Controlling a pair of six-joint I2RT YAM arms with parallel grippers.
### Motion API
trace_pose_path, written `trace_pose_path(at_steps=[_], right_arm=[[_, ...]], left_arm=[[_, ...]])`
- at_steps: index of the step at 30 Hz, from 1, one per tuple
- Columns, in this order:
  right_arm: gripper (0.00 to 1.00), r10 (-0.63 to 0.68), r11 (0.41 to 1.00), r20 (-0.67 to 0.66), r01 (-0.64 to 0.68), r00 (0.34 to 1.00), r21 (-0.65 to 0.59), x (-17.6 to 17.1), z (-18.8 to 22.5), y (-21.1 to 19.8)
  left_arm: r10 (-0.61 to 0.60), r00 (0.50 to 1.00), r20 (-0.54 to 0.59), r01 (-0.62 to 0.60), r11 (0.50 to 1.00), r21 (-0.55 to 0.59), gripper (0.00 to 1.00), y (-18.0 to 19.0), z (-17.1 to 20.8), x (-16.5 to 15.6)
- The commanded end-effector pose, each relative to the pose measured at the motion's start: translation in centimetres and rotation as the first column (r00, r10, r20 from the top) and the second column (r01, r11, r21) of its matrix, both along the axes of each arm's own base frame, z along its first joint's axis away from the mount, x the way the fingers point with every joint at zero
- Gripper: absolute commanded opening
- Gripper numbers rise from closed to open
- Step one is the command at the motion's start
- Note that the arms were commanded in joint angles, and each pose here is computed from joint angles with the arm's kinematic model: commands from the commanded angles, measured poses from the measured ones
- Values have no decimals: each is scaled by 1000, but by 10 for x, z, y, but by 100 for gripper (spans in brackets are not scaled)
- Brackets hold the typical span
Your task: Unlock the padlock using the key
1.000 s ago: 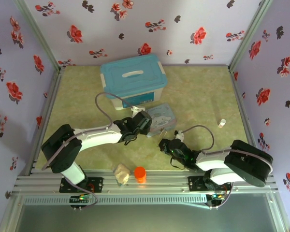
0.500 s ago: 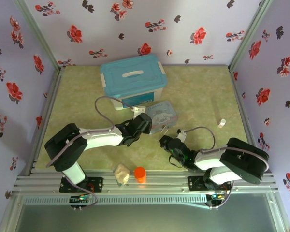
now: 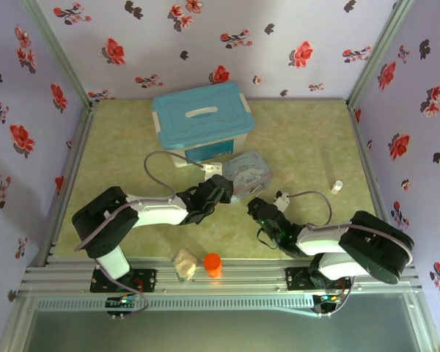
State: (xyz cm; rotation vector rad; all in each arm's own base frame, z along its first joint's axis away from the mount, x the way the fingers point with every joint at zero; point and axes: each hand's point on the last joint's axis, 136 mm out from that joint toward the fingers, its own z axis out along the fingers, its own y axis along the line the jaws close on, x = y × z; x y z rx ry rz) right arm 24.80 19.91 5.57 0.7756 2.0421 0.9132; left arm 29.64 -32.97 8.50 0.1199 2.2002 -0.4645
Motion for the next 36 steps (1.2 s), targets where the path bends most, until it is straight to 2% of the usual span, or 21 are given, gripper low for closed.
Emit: trace_pose_path(at_steps=[1,6,9,15,20,25,31,36], right_arm=[[0,-66,996,14,67,998,-51,9,-2,-22],[0,-21,999,19,21,1000,-40,13,0,-24],[0,57,998,-17,-58,998,-12,12,-1,-18],[0,170,979,-132,-182,977,-90,-15,-16,-25],[0,106,994,-112,-109,988,-18,-19,-16,-46],[0,98,995,-104,-99,990,1,-11,-10,-43],[0,-23,991,-106,36,994,127,-7,-20,-53],[0,-19,981,-54,29,998,190,11,1,-37]], left_arm=[[39,974,-222,50,923,381,39,74,-100,-41],[44,975,-216,44,922,386,39,76,-98,-41],[50,976,-214,36,924,380,40,77,-95,-40],[80,977,-200,-2,931,364,41,78,-78,-28],[81,980,-183,-12,936,351,41,76,-72,-18],[67,977,-203,7,939,344,41,69,-77,-17],[59,977,-206,12,945,328,41,66,-77,-18],[62,975,-214,14,942,336,41,68,-83,-20]])
